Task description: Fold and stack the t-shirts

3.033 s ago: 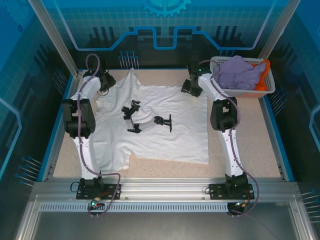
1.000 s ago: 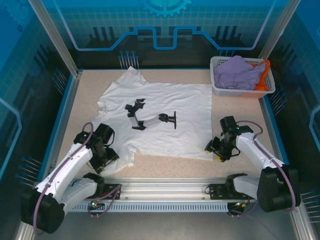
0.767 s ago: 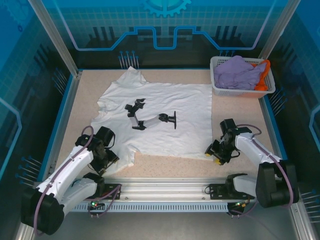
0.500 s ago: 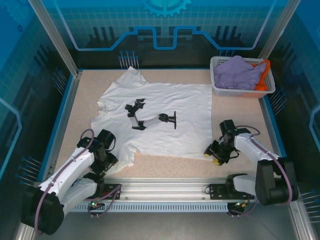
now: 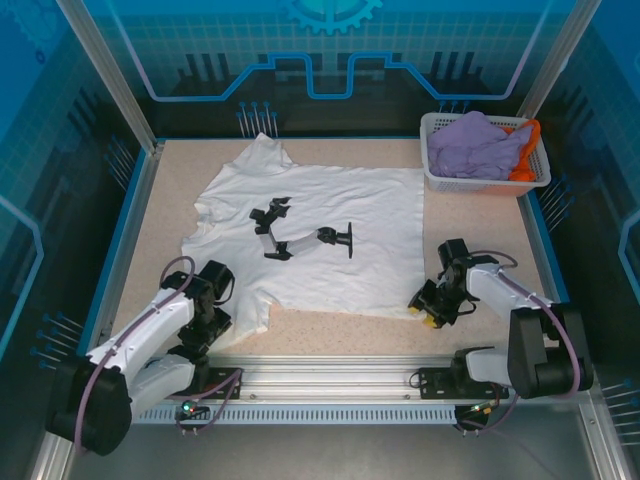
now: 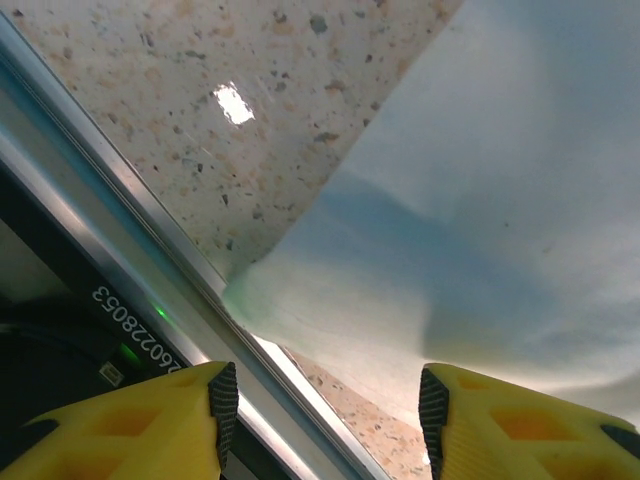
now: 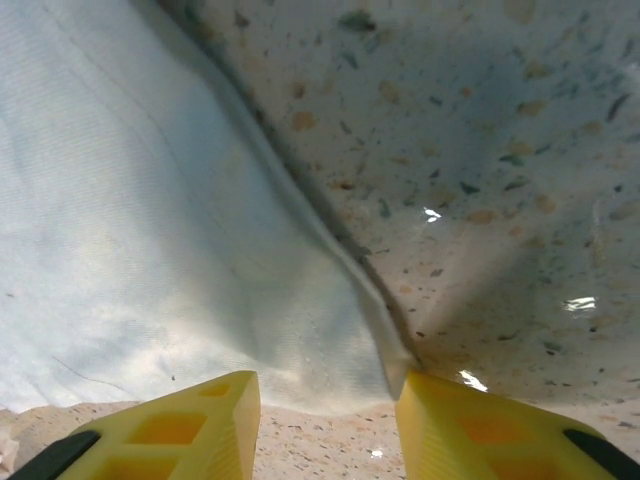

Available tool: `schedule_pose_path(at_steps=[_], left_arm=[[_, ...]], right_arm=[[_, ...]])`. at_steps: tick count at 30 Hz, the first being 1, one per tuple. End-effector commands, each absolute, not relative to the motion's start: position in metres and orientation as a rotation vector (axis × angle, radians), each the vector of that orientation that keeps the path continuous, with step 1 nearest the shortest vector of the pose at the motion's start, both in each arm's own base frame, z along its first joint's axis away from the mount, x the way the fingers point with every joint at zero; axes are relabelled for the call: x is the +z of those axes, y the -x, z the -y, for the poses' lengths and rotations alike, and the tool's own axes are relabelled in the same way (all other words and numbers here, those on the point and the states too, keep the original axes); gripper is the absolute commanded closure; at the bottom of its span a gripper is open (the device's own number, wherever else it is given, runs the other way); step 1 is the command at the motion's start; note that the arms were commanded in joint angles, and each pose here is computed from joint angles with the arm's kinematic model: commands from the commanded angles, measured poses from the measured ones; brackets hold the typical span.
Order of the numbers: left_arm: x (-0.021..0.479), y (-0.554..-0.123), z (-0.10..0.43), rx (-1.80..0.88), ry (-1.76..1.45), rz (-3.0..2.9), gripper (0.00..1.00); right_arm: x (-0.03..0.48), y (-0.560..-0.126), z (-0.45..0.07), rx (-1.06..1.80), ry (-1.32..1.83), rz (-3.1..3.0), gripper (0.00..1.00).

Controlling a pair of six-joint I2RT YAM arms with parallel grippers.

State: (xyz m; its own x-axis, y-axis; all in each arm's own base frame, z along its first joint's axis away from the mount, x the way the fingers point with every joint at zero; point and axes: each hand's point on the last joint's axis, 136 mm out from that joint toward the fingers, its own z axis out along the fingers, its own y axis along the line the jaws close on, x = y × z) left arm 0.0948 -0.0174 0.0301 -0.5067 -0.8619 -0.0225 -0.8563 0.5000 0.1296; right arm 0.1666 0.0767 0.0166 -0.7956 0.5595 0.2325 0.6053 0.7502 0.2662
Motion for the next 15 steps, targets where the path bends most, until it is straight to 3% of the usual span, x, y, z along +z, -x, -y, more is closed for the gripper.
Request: schedule_pose_path(at_steps=[1, 9, 15], left_arm=[[0.03, -0.102, 0.015, -0.206, -1.543, 2.709, 0.48], [0.028, -0.111, 0.021, -0.19, -1.492, 2.726, 0.48], [0.021, -0.115, 0.038, -0.054, -1.55, 2.718, 0.49]], right_arm=[[0.017, -0.167, -0.067, -0.441, 0.957, 2.81, 0.63], [0.014, -0.168, -0.069, -0.438, 0.956, 2.784, 0.76], [0.015, -0.17, -0.07, -0.453, 0.948, 2.787, 0.78]])
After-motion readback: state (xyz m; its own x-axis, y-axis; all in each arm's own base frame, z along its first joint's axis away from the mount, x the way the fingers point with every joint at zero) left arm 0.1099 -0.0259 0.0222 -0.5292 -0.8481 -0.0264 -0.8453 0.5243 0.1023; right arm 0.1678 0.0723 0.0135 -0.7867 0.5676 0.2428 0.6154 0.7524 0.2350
